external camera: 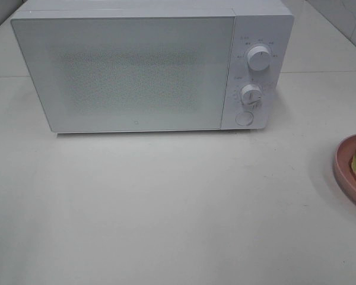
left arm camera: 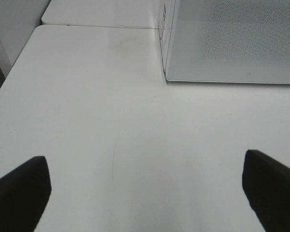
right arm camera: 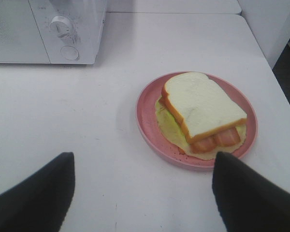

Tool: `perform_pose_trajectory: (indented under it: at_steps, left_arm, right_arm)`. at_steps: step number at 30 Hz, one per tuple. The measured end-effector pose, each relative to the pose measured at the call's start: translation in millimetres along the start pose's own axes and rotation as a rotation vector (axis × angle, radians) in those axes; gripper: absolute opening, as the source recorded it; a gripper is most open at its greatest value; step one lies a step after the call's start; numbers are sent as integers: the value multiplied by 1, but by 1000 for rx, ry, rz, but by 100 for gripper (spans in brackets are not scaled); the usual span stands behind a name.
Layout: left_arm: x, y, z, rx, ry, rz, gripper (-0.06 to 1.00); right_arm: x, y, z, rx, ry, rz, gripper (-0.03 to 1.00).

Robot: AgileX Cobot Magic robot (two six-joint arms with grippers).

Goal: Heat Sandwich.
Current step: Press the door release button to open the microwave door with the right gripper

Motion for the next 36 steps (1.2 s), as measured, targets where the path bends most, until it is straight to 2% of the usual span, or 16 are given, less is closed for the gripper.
perform_pose_trajectory:
  at_steps: [18, 24, 36]
  left_arm:
    - [0, 0, 0, 0, 0, 0, 99]
    - [0, 0, 0, 0, 0, 0, 99]
    - [0, 0, 0, 0, 0, 0, 99]
  right_arm:
    - [0, 0, 0, 0, 0, -2, 76]
    - [17, -7, -3, -3, 3, -44, 76]
    - [36, 16, -3, 14, -15, 21, 76]
Point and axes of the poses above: a point on each arm's last joint axis where the gripper is mounted, y pointing out along that axis toward the gripper, z along the wrist's bending axis when the last joint is at zero, x = y × z, the point moved 9 cm from there along y, pointing out along that axis toward the gripper, and after that the axes turned 14 degrees about -y, right-handed, at the moved point
